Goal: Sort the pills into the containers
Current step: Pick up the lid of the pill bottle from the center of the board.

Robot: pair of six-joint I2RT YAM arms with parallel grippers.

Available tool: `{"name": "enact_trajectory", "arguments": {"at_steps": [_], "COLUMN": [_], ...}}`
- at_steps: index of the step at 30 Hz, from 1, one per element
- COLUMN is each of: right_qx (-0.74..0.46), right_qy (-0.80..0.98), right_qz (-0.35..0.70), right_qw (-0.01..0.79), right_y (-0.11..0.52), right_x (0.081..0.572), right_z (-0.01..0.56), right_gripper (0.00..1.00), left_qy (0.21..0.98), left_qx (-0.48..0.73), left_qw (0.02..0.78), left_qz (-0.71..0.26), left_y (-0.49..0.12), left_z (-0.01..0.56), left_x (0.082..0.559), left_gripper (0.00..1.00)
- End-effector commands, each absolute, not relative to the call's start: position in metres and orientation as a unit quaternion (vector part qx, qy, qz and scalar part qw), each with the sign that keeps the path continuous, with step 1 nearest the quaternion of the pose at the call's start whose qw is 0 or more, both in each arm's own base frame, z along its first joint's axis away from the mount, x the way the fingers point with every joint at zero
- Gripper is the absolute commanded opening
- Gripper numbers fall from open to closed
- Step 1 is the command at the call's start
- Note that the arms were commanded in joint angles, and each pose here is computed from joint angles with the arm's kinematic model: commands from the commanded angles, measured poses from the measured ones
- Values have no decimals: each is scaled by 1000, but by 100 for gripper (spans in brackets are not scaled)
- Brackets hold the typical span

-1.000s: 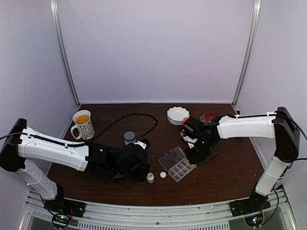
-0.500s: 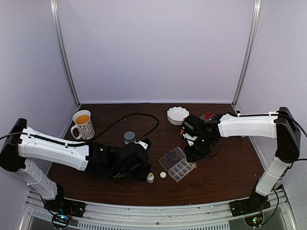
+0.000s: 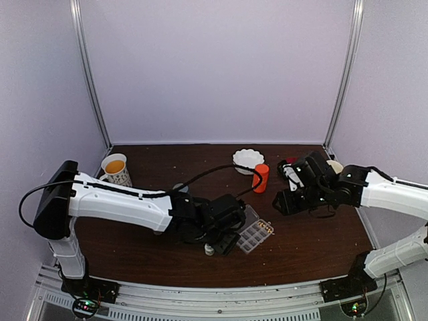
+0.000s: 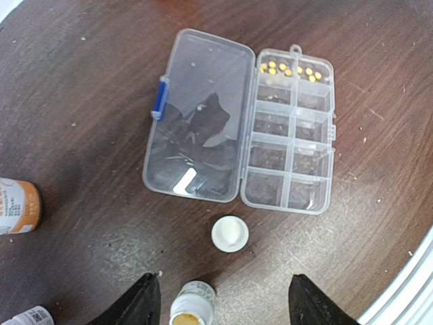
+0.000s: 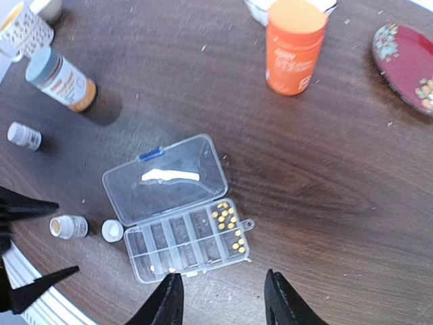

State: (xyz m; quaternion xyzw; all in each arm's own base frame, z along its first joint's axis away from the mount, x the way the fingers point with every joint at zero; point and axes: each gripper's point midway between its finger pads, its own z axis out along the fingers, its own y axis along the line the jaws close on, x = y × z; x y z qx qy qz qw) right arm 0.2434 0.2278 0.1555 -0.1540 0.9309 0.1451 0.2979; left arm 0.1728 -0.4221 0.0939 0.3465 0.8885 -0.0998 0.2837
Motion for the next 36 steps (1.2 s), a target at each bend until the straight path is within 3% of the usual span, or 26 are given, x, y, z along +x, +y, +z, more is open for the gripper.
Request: {"name": "enact_trajectory", "arguments": {"at_steps": [1,11,24,36], "right_qx": [-108,-69,-56,-55], "right_qy": [911,871,859,855], "right_qz": [129,157,157,166], "right_qw": [376,461,485,489], "right_y": [208,188,176,174], "right_x": [257,256,253,250], "right_z": [180,215,220,221], "right_gripper": [43,44,46,45], "left_qy": [890,892,899,905], "left_qx": [372,387,392,386], "left_qw": [249,214,176,167], "left_qz": [-91,-91,-85,-66], "left_y": [-428,-435,-442,-441], "left_z": [83,60,31,17], "left_x": [175,184,186,194], "left_gripper": [68,66,56,39]}}
